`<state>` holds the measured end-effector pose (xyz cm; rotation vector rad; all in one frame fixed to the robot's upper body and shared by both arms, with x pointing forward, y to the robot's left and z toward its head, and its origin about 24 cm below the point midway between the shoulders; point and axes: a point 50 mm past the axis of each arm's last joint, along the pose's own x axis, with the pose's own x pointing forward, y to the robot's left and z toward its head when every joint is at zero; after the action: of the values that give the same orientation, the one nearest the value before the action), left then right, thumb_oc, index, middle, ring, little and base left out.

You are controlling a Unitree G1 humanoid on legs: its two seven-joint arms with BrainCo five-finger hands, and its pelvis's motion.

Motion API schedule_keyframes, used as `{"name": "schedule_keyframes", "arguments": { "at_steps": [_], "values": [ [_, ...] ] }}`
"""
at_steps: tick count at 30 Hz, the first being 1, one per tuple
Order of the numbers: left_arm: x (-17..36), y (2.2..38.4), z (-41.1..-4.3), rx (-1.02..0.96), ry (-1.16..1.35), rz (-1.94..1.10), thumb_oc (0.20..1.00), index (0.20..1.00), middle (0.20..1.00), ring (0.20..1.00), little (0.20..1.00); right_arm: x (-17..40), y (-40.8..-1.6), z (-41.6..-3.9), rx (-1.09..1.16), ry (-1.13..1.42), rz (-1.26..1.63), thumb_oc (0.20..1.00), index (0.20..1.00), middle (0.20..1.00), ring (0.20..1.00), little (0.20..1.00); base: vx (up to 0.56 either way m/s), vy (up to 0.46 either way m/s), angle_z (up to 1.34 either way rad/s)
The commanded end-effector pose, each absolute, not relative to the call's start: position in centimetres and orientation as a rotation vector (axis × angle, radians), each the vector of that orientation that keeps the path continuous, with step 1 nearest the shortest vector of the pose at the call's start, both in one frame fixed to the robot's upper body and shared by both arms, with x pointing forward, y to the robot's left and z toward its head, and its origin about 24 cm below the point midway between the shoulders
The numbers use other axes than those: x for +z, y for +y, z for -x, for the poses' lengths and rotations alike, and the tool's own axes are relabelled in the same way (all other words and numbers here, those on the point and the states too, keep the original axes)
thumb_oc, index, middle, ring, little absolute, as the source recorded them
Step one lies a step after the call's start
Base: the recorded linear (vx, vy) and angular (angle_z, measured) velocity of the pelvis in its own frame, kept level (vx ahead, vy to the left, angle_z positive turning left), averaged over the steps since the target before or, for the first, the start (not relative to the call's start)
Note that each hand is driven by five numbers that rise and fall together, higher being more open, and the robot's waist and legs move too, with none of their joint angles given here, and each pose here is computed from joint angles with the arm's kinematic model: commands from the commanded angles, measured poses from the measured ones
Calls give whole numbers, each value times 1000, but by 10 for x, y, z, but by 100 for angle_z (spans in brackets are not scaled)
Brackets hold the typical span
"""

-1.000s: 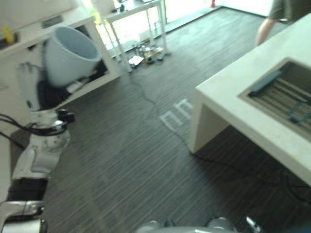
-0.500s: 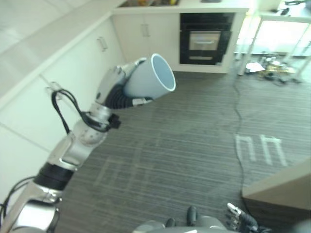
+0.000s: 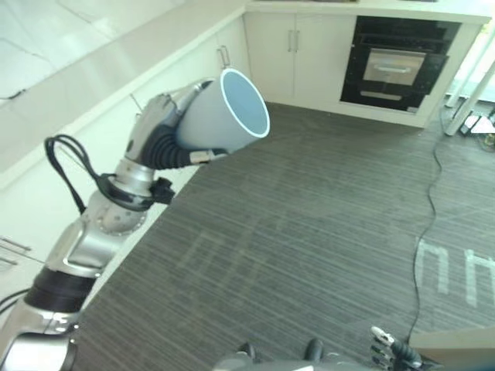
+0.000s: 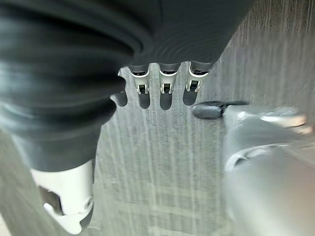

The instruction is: Place the dishes in the dishwasher.

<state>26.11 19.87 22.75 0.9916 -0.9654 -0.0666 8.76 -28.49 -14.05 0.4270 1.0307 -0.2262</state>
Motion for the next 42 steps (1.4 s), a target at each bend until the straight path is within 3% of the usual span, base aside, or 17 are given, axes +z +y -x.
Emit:
{"name": "schedule_keyframes", "arguments": {
  "at_steps": [1, 9, 18, 22, 29, 42],
  "values": [
    [252, 204, -261, 19, -1076, -962, 200, 200, 200, 200, 200, -144, -277, -87, -188, 1053, -437, 1000, 1000, 1000, 1000, 1000, 32, 46, -13],
    [251, 183, -266, -72, -1103, -931, 200, 200, 200, 200, 200, -147, -266, -89, -192, 1015, -466, 1000, 1000, 1000, 1000, 1000, 49, 62, -21],
    [263, 166, -278, -130, -1130, -942, 200, 200, 200, 200, 200, -147, -262, -86, -341, 916, -624, 1000, 1000, 1000, 1000, 1000, -56, 22, -80],
    [249, 170, -286, -19, -1053, -984, 200, 200, 200, 200, 200, -154, -261, -63, -364, 1054, -601, 1000, 1000, 1000, 1000, 1000, -125, -272, -117],
    [250, 198, -278, 49, -1018, -976, 200, 200, 200, 200, 200, -145, -286, -66, -357, 1043, -506, 1000, 1000, 1000, 1000, 1000, -9, -146, -94],
    [248, 201, -274, 94, -991, -970, 200, 200, 200, 200, 200, -150, -274, -63, -235, 1124, -393, 1000, 1000, 1000, 1000, 1000, 0, 70, 26]
  ]
}}
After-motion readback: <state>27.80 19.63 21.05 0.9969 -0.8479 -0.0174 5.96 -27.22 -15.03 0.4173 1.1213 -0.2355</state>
